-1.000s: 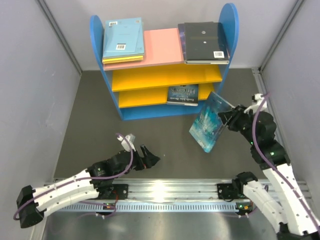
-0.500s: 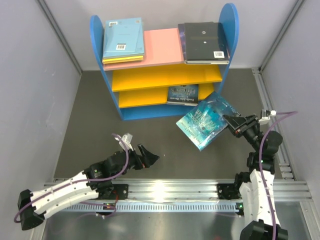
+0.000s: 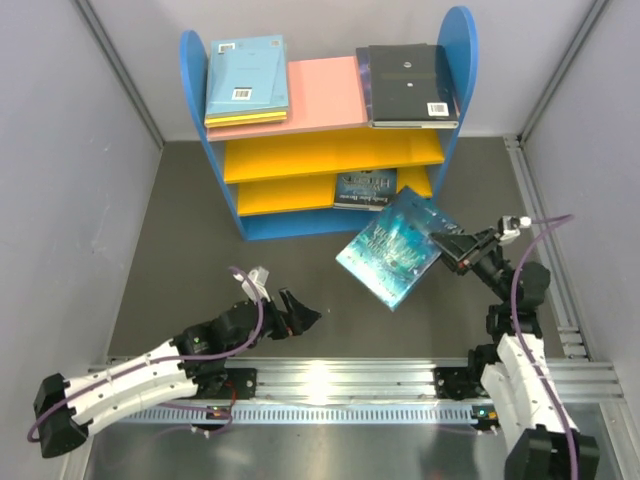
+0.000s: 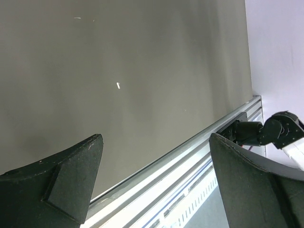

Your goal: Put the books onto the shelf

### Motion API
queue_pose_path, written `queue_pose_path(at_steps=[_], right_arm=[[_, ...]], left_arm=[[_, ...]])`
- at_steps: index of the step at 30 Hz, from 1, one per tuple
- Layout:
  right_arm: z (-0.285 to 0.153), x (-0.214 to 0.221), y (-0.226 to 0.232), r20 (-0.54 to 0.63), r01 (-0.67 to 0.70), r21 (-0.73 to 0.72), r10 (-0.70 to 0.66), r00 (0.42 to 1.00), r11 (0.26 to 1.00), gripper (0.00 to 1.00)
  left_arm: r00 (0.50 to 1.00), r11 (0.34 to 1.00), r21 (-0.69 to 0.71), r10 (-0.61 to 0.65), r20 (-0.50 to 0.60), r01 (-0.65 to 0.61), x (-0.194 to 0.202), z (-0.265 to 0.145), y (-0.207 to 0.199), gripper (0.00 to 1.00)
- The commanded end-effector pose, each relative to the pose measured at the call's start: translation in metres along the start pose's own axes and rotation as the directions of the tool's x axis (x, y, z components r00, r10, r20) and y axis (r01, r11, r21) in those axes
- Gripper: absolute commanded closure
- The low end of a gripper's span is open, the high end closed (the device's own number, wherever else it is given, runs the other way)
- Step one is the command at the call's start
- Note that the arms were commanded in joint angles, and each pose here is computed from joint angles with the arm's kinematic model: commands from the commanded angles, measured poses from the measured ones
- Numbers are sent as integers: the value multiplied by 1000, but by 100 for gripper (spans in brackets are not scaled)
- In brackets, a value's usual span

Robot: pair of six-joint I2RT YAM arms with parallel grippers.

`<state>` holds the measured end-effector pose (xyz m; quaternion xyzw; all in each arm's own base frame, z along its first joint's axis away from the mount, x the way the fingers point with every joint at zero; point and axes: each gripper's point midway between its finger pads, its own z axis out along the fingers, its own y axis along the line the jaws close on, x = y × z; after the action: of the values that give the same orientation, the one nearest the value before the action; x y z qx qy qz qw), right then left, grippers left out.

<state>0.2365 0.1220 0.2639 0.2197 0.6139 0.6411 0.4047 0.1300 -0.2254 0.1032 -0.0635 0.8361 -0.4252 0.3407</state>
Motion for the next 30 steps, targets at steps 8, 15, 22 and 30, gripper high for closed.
queue_pose_path(at_steps=[8,15,22,30], right_arm=[[35,20,14,-17,7,-146,-9,1000,989,100],[55,6,21,-11,22,-158,-24,1000,987,100],[73,-1,19,-28,14,-161,-19,999,987,100],[107,-5,16,-68,-3,-176,-9,998,984,100]], left_arm=[[1000,997,73,-5,12,4,-7,3,-23,2],[999,996,83,-18,33,15,-10,-1,-20,1],[999,997,75,-17,36,14,-9,2,-18,1],[997,997,79,17,69,-22,-22,24,-40,1]])
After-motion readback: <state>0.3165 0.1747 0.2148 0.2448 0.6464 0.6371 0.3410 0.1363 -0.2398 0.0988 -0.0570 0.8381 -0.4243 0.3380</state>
